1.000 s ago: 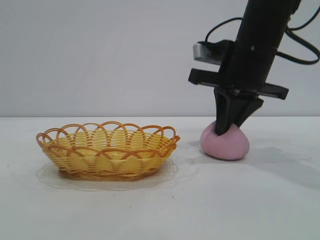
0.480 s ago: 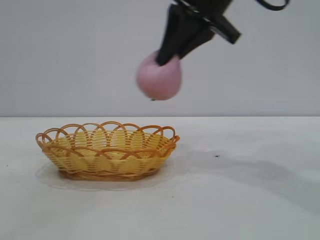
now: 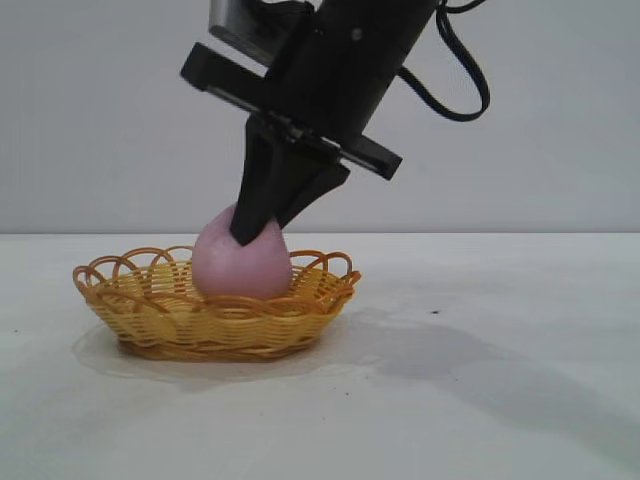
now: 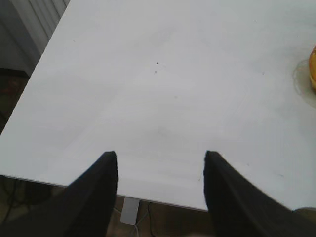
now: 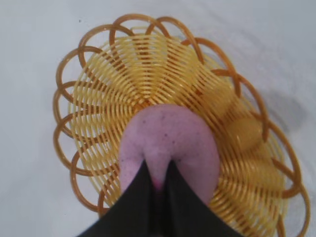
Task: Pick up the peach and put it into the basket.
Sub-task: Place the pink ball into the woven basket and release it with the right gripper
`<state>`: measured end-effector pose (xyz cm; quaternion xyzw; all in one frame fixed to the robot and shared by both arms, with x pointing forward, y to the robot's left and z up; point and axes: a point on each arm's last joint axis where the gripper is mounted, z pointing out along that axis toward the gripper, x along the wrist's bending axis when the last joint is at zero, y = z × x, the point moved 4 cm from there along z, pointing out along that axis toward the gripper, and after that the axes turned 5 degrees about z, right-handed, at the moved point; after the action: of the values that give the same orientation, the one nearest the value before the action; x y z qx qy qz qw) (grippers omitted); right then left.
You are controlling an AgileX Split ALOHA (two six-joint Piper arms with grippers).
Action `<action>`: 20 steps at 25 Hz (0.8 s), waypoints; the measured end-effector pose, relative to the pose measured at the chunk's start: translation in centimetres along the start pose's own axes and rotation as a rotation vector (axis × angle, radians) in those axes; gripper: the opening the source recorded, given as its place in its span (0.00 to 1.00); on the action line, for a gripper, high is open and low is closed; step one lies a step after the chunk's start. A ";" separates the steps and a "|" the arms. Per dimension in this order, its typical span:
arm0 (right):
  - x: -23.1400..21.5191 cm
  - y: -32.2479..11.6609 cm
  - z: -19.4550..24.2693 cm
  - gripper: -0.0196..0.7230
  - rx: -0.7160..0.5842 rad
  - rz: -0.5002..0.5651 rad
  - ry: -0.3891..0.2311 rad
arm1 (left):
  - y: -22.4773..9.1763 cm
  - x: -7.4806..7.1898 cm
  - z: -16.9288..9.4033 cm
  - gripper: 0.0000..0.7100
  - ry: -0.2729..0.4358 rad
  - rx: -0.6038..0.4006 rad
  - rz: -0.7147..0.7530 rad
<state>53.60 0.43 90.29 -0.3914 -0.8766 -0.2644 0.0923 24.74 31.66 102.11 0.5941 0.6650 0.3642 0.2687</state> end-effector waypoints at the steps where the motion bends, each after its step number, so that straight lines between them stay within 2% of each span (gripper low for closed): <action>1: 0.0 0.0 0.2 0.03 0.002 0.000 0.000 | 0.0 0.0 0.0 0.55 0.000 0.000 0.000; 2: -0.2 -0.1 0.4 0.03 0.005 0.004 0.000 | 0.0 0.0 0.0 0.55 0.000 0.000 0.000; 3: -0.3 -0.1 0.6 0.11 0.003 0.006 -0.003 | 0.0 0.0 0.0 0.55 0.000 0.000 0.000; 4: -0.3 -0.1 0.6 0.11 -0.001 0.007 -0.007 | 0.0 0.0 0.0 0.55 0.000 0.000 0.000; 6: -0.4 0.1 0.6 0.25 -0.010 0.015 -0.011 | 0.0 0.0 0.0 0.55 0.004 0.000 0.001; 8: -0.4 0.1 0.6 0.44 -0.016 0.019 -0.014 | 0.2 0.1 0.0 0.55 0.006 -0.018 0.004; 11: 0.1 0.7 -0.6 0.64 -0.047 0.006 -0.014 | 1.0 0.3 0.1 0.55 0.027 -0.077 0.023; 15: 1.0 2.1 -4.3 0.64 -0.145 -0.019 -0.019 | 0.9 0.2 1.1 0.55 0.024 -0.090 0.047; 16: 1.0 2.5 -5.5 0.69 -0.175 -0.019 -0.024 | 1.0 0.1 1.1 0.55 0.020 -0.095 0.052; 20: -0.3 3.1 -9.3 0.67 -0.248 0.002 -0.070 | 1.0 -0.1 1.1 0.55 0.002 -0.098 0.065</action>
<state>55.70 -3.02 99.28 -0.4095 -0.8395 -0.3569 0.0127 26.24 31.73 102.25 0.6009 0.6271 0.4057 0.2848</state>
